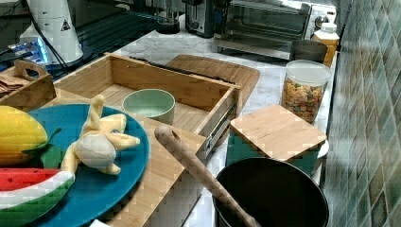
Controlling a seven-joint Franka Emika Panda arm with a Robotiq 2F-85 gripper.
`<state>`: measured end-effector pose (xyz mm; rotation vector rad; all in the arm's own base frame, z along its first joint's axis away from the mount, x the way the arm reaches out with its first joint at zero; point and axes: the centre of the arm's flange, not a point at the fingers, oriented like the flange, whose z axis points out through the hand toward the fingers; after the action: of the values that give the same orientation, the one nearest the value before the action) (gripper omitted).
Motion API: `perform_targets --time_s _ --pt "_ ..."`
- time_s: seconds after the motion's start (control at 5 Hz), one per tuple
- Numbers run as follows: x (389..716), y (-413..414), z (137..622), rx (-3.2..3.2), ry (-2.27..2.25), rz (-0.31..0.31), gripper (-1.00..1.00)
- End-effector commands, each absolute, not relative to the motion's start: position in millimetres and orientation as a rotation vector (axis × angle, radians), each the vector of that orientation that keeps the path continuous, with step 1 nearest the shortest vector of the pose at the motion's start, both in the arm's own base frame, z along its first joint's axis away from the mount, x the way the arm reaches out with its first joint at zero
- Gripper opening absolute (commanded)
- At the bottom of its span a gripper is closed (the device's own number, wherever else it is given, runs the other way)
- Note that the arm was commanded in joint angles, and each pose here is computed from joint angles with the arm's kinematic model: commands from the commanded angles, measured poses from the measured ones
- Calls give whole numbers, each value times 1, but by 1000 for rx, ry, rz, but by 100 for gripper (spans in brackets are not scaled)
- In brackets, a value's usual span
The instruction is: Close the drawer.
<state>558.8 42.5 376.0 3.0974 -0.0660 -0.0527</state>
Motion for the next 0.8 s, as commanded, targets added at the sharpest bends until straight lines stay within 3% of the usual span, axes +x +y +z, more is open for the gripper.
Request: perform_targets --time_s 0.2,0.4,0.8 --pt "510 44 290 3019 204 -147 -100" --pt "505 41 278 2986 184 -86 -100" --pt "499 29 264 3007 148 -51 -100"
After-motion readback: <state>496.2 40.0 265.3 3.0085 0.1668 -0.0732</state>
